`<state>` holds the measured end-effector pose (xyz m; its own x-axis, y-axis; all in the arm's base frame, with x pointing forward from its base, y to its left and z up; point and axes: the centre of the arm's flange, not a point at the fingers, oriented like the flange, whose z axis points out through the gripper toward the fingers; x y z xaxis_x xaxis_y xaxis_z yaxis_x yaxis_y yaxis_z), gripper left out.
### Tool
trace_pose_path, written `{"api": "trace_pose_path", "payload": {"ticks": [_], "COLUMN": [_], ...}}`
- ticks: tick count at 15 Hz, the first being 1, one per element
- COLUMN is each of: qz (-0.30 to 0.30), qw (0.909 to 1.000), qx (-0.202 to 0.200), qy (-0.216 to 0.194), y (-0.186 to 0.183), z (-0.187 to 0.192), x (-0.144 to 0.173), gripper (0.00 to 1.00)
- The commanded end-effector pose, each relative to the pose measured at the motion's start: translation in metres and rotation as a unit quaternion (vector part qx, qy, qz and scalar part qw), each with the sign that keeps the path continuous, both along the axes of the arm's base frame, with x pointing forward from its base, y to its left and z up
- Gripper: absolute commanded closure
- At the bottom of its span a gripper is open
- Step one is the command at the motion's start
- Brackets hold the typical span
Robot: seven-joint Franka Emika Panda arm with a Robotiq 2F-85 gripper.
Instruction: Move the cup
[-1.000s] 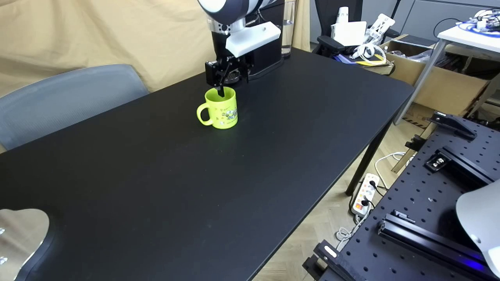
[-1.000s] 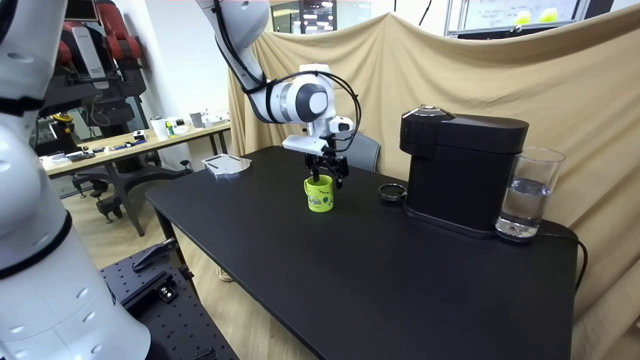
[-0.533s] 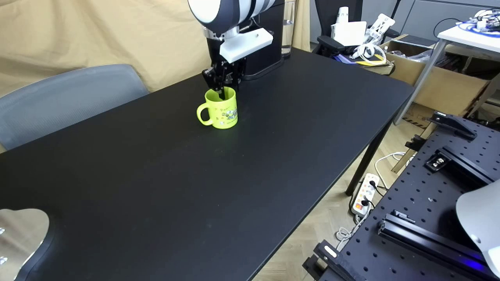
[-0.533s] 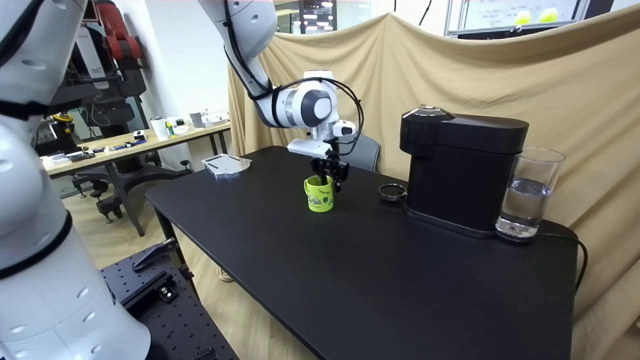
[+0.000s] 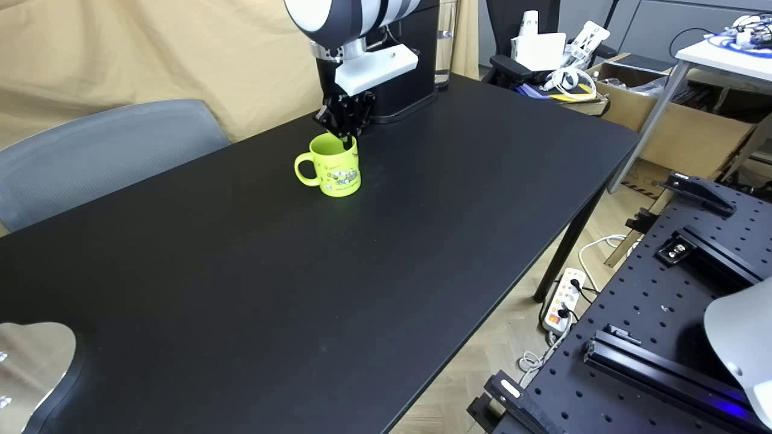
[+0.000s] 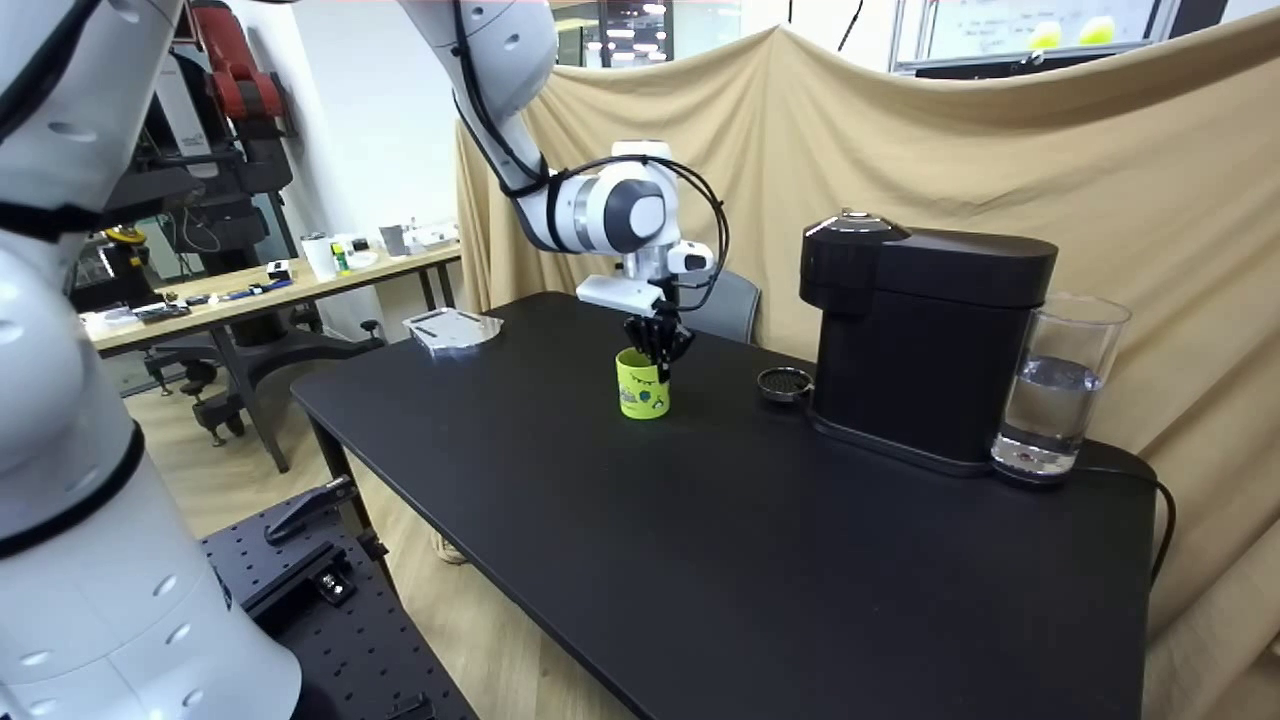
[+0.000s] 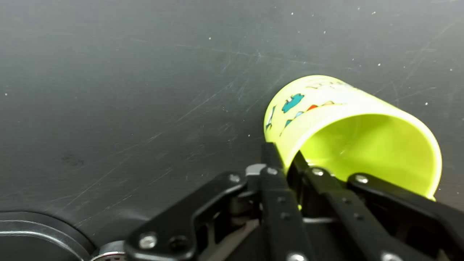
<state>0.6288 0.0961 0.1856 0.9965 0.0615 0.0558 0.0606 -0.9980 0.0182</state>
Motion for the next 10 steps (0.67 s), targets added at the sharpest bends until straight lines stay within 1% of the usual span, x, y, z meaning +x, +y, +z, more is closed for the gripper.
{"api": "trace_pose_path", "payload": {"ticks": [1,4,7,10], "qz": [0.003,0.022,0.06,0.091], "qw": [0.9999,0.9995,0.9975,0.9954], "qx": [0.01,0.015,0.023,0.014], "qy": [0.01,0.014,0.029,0.025], "y": [-0.004,-0.002,0.002,0.006], "z": [0.005,0.013,0.025,0.039], "x": [0.006,-0.002,-0.018,-0.037], "gripper": [0.98,0.98,0.98,0.98]}}
